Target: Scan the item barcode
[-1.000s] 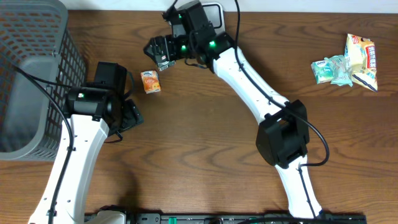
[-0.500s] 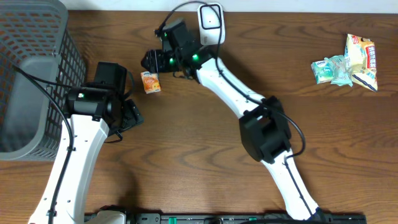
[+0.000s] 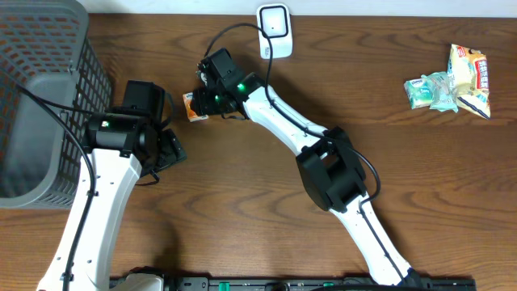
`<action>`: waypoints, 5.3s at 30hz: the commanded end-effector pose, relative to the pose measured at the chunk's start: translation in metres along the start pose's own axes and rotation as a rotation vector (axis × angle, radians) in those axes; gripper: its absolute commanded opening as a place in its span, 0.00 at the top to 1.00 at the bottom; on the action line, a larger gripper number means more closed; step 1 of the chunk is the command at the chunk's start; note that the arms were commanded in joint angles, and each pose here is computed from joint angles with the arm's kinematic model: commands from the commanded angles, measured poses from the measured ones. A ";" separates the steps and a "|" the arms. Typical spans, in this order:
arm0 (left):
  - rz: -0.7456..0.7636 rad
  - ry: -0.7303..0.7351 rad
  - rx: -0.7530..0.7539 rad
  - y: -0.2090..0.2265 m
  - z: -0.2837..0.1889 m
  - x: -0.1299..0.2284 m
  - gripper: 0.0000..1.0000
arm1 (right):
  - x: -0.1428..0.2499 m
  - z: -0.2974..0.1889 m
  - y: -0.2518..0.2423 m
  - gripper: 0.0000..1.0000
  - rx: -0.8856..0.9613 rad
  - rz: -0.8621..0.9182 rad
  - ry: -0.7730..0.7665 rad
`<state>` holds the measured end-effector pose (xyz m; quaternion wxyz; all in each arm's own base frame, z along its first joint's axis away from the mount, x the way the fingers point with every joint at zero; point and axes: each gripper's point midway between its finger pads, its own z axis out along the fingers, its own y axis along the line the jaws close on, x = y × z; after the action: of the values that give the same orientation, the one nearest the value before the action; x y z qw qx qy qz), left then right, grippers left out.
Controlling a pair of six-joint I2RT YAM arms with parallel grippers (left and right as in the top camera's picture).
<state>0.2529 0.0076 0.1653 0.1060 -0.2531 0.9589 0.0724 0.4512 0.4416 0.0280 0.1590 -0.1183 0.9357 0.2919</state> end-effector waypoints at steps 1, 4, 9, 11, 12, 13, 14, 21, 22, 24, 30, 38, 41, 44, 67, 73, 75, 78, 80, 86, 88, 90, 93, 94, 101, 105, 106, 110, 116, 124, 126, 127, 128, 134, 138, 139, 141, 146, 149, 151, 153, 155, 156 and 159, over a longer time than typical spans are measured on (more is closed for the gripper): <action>-0.007 0.001 -0.013 0.003 0.001 0.000 0.02 | 0.009 0.009 -0.019 0.55 0.084 0.007 0.015; -0.007 0.001 -0.013 0.003 0.001 0.000 0.02 | 0.012 0.007 -0.034 0.58 0.165 0.016 0.018; -0.007 0.001 -0.013 0.003 0.001 0.000 0.02 | 0.026 -0.004 -0.066 0.69 0.285 0.057 0.083; -0.007 0.001 -0.013 0.003 0.001 0.000 0.02 | 0.033 -0.012 -0.076 0.74 0.315 0.079 0.123; -0.007 0.001 -0.013 0.003 0.001 0.000 0.02 | 0.037 -0.019 -0.081 0.76 0.332 0.092 0.146; -0.007 0.001 -0.013 0.003 0.001 0.000 0.02 | 0.041 -0.024 -0.086 0.78 0.351 0.104 0.166; -0.007 0.001 -0.013 0.003 0.001 0.000 0.02 | 0.045 -0.036 -0.093 0.78 0.381 0.122 0.196; -0.007 0.001 -0.013 0.003 0.001 0.000 0.02 | 0.066 -0.120 -0.134 0.75 0.665 0.157 0.305; -0.007 0.001 -0.013 0.003 0.001 0.000 0.02 | 0.068 -0.133 -0.138 0.74 0.706 0.155 0.316; -0.007 0.001 -0.013 0.003 0.001 0.000 0.03 | 0.070 -0.157 -0.140 0.70 0.756 0.152 0.332; -0.007 0.001 -0.013 0.003 0.001 0.000 0.02 | 0.056 -0.193 -0.116 0.44 0.720 0.098 0.272; -0.007 0.001 -0.013 0.003 0.001 0.000 0.02 | 0.056 -0.187 -0.102 0.27 0.685 -0.050 0.298; -0.007 0.001 -0.013 0.003 0.001 0.000 0.02 | 0.059 -0.180 -0.097 0.31 0.676 -0.105 0.316; -0.007 0.001 -0.013 0.003 0.001 0.000 0.02 | 0.061 -0.172 -0.090 0.35 0.665 -0.145 0.320; -0.007 0.001 -0.013 0.003 0.001 0.000 0.02 | 0.087 -0.105 -0.108 0.41 0.731 -0.366 0.412; -0.007 0.001 -0.013 0.003 0.001 0.000 0.02 | 0.094 -0.099 -0.119 0.43 0.748 -0.366 0.425; -0.007 0.001 -0.013 0.003 0.001 0.000 0.02 | 0.097 -0.097 -0.123 0.44 0.750 -0.363 0.431; -0.007 0.001 -0.013 0.003 0.001 0.000 0.02 | 0.101 -0.094 -0.129 0.53 0.754 -0.359 0.441; -0.007 0.001 -0.013 0.003 0.001 0.000 0.03 | 0.103 -0.095 -0.131 0.65 0.757 -0.355 0.447; -0.007 0.001 -0.013 0.003 0.001 0.000 0.03 | 0.099 -0.098 -0.126 0.88 0.706 -0.317 0.448; -0.007 0.001 -0.013 0.003 0.001 0.000 0.02 | 0.097 -0.100 -0.119 0.97 0.648 -0.287 0.453; -0.007 0.001 -0.013 0.003 0.001 0.000 0.03 | 0.093 -0.105 -0.111 0.99 0.582 -0.248 0.460; -0.007 0.001 -0.013 0.003 0.001 0.000 0.03 | 0.088 -0.112 -0.096 0.99 0.457 -0.182 0.476; -0.007 0.001 -0.013 0.003 0.001 0.000 0.02 | 0.087 -0.116 -0.089 0.99 0.390 -0.166 0.489; -0.007 0.001 -0.013 0.003 0.001 0.000 0.03 | 0.082 -0.140 -0.034 0.99 -0.156 -0.117 0.545; -0.007 0.001 -0.013 0.003 0.001 0.000 0.02 | 0.076 -0.154 -0.032 0.99 -0.300 -0.105 0.532; -0.007 0.001 -0.013 0.003 0.001 0.000 0.02 | 0.076 -0.155 -0.034 0.99 -0.302 -0.097 0.533; -0.007 0.001 -0.013 0.003 0.001 0.000 0.02 | 0.082 -0.154 -0.044 0.99 -0.312 -0.065 0.553; -0.007 0.001 -0.013 0.003 0.001 0.000 0.02 | 0.101 -0.147 -0.047 0.99 -0.471 -0.009 0.575; -0.007 0.001 -0.013 0.003 0.001 0.000 0.02 | 0.114 -0.135 -0.124 0.75 -0.188 0.163 0.616; -0.007 0.001 -0.013 0.003 0.001 0.000 0.03 | 0.112 -0.139 -0.152 0.73 -0.053 0.209 0.614; -0.007 0.001 -0.013 0.003 0.001 0.000 0.02 | 0.110 -0.142 -0.162 0.72 -0.005 0.231 0.611; -0.007 0.001 -0.013 0.003 0.001 0.000 0.02 | 0.108 -0.146 -0.174 0.72 0.043 0.260 0.604; -0.007 0.001 -0.013 0.003 0.001 0.000 0.02 | 0.096 -0.167 -0.187 0.68 0.061 0.307 0.588; -0.007 0.001 -0.013 0.003 0.001 0.000 0.02 | 0.090 -0.177 -0.180 0.67 0.060 0.304 0.590; -0.007 0.001 -0.013 0.003 0.001 0.000 0.02 | 0.089 -0.181 -0.173 0.67 0.054 0.283 0.598; -0.007 0.001 -0.013 0.003 0.001 0.000 0.02 | 0.089 -0.184 -0.162 0.67 0.044 0.238 0.615; -0.007 0.001 -0.013 0.003 0.001 0.000 0.03 | 0.100 -0.176 -0.147 0.54 0.091 0.127 0.659; -0.007 0.001 -0.013 0.003 0.001 0.000 0.03 | 0.103 -0.169 -0.144 0.42 0.139 0.070 0.669; -0.007 0.001 -0.013 0.003 0.001 0.000 0.02 | 0.105 -0.164 -0.141 0.41 0.168 0.030 0.670; -0.007 0.001 -0.013 0.003 0.001 0.000 0.02 | 0.105 -0.160 -0.138 0.28 0.181 0.004 0.664; -0.007 0.001 -0.013 0.003 0.001 0.000 0.02 | 0.104 -0.157 -0.138 0.13 0.200 -0.018 0.658; -0.007 0.001 -0.013 0.003 0.001 0.000 0.02 | 0.104 -0.156 -0.137 0.10 0.201 -0.023 0.656; -0.007 0.001 -0.013 0.003 0.001 0.000 0.03 | 0.102 -0.155 -0.138 0.07 0.201 -0.022 0.648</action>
<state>0.2529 0.0076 0.1653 0.1060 -0.2531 0.9589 0.0724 0.3576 0.2310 0.0409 -0.1460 -0.1956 0.9572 0.1557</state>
